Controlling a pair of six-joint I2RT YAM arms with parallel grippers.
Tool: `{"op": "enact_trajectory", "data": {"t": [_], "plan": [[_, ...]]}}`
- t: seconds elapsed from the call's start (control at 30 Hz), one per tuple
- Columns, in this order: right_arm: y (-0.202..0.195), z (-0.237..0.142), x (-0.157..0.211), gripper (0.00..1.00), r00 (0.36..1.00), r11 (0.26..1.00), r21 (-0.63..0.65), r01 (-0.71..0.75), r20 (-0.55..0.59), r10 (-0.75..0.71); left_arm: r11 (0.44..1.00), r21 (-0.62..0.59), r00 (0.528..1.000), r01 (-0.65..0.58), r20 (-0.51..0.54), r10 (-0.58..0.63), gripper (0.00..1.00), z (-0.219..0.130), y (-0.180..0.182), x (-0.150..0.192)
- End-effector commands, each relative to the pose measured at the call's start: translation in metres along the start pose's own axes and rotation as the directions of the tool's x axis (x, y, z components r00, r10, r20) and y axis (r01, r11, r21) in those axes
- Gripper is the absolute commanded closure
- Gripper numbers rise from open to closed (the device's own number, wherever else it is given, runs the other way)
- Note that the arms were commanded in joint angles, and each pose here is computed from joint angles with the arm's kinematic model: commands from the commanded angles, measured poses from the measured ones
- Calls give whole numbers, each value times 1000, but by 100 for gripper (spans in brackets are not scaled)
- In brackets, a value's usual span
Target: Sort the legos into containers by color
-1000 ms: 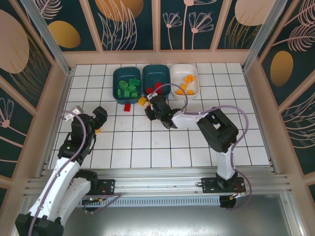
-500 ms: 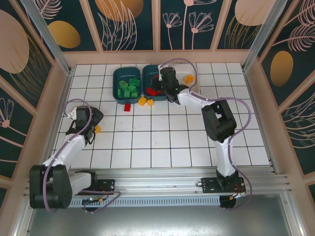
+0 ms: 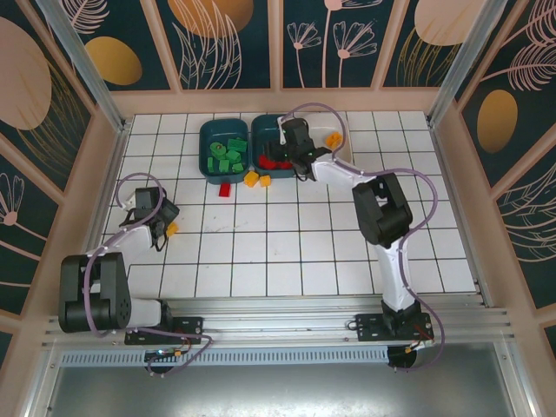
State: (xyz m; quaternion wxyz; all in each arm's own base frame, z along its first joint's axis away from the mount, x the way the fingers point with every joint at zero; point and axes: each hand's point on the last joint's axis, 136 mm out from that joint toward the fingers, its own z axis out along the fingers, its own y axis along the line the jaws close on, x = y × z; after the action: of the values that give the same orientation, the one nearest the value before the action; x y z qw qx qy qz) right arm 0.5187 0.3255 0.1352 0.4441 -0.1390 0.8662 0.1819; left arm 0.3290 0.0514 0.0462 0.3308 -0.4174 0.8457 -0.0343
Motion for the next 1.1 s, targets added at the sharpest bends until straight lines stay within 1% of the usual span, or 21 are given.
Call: {"op": "enact_trajectory", "data": {"t": [0.0, 0.03, 0.17, 0.4, 0.57, 0.8, 0.9, 0.97, 1.07], "plan": [[12, -39, -37, 41, 993, 998, -58, -33, 108, 39, 1000, 13, 1000, -25, 5, 25, 28, 5, -9, -8], [13, -44, -37, 41, 992, 997, -67, -37, 115, 45, 999, 9, 1000, -31, 1, 31, 31, 7, -8, -8], [15, -64, -35, 40, 988, 995, -88, -50, 139, 62, 998, -19, 998, -61, 3, 61, 30, 15, -8, -11], [15, -78, -25, 40, 987, 992, -106, -63, 139, 77, 992, -72, 995, -100, 7, 101, 32, 27, -9, -19], [14, -86, -22, 40, 986, 992, -108, -71, 142, 86, 988, -94, 992, -125, -33, 122, 41, 38, -7, -13], [16, -101, -26, 40, 981, 990, -117, -75, 169, 95, 981, -123, 988, -147, -60, 141, 43, 45, -1, -7], [16, -106, -27, 40, 980, 991, -116, -73, 174, 93, 981, -119, 987, -152, -71, 144, 57, 48, -1, -4], [16, -110, -28, 40, 979, 991, -114, -74, 182, 94, 981, -120, 987, -154, -64, 147, 64, 46, -1, -6], [18, -118, -33, 40, 975, 990, -120, -73, 199, 97, 980, -129, 988, -153, -40, 149, 66, 41, -2, -13]]}}
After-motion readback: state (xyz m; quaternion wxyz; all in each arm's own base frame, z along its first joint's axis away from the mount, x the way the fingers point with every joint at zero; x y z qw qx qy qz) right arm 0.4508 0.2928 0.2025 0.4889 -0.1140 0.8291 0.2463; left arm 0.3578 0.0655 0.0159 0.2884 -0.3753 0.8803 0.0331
